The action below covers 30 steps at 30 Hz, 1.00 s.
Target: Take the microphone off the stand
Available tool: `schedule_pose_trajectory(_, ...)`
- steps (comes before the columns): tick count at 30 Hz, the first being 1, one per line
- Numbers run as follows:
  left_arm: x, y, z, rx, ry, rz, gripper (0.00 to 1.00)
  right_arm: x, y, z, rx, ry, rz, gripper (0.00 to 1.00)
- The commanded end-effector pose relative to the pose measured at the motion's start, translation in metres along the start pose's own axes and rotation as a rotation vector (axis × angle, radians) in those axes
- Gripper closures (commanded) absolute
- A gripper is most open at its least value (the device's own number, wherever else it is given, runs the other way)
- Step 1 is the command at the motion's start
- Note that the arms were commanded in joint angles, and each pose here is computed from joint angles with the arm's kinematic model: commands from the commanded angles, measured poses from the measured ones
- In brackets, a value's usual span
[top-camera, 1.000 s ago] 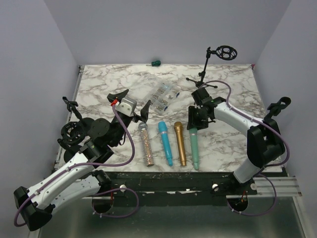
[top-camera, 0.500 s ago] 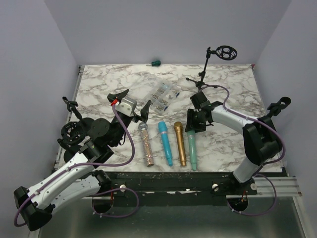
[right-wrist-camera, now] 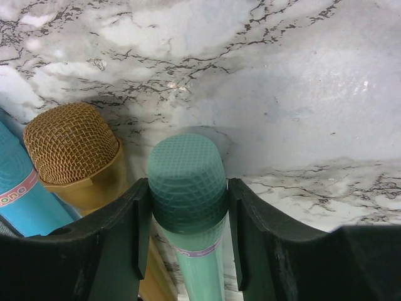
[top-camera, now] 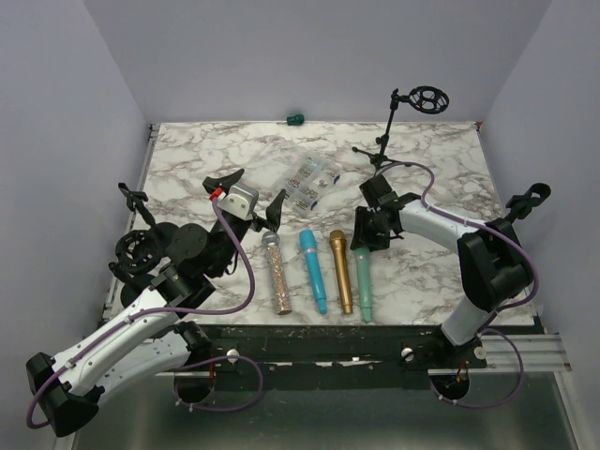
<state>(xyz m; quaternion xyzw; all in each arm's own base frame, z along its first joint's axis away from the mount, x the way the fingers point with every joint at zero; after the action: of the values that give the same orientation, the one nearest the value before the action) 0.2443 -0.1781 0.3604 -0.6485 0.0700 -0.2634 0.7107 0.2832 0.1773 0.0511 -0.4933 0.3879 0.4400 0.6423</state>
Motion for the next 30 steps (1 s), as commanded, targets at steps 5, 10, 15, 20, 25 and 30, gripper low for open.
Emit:
schedule_pose_trajectory(5,-0.001,-0.017,0.0,-0.021,0.016,-0.034,0.02,0.005,-0.005,-0.001,0.002,0.024,-0.035,0.63)
schedule_pose_trajectory(10,-0.002,-0.017,0.0,-0.021,0.015,-0.036,0.01,0.002,-0.008,0.0,0.0,0.024,-0.041,0.55)
schedule_pose_trajectory(15,-0.002,-0.018,0.0,-0.022,0.015,-0.037,0.02,-0.005,-0.014,0.002,-0.001,0.022,-0.064,0.48)
schedule_pose_trajectory(20,-0.002,-0.018,0.0,-0.022,0.015,-0.038,0.01,-0.016,-0.021,0.004,-0.007,0.022,-0.087,0.42)
schedule_pose_trajectory(25,-0.002,-0.017,0.0,-0.023,0.017,-0.036,0.02,-0.035,-0.034,0.009,-0.015,0.015,-0.139,0.3)
schedule_pose_trajectory(30,-0.002,-0.017,0.0,-0.022,0.017,-0.034,0.01,-0.074,-0.064,0.007,-0.018,0.066,-0.274,0.23)
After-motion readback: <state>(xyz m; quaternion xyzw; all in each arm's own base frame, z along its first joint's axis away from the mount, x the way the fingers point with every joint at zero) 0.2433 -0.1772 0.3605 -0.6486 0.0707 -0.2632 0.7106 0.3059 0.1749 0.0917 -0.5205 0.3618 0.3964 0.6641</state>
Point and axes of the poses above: each gripper's point midway between its finger pads, its own x axis out along the fingers, its own z axis along the line the jaws close on, y = z × x, the point moved 2 cm from there along -x, back along the fingers, and after that the axes turned 1 degree about x, right-handed, at the moved point
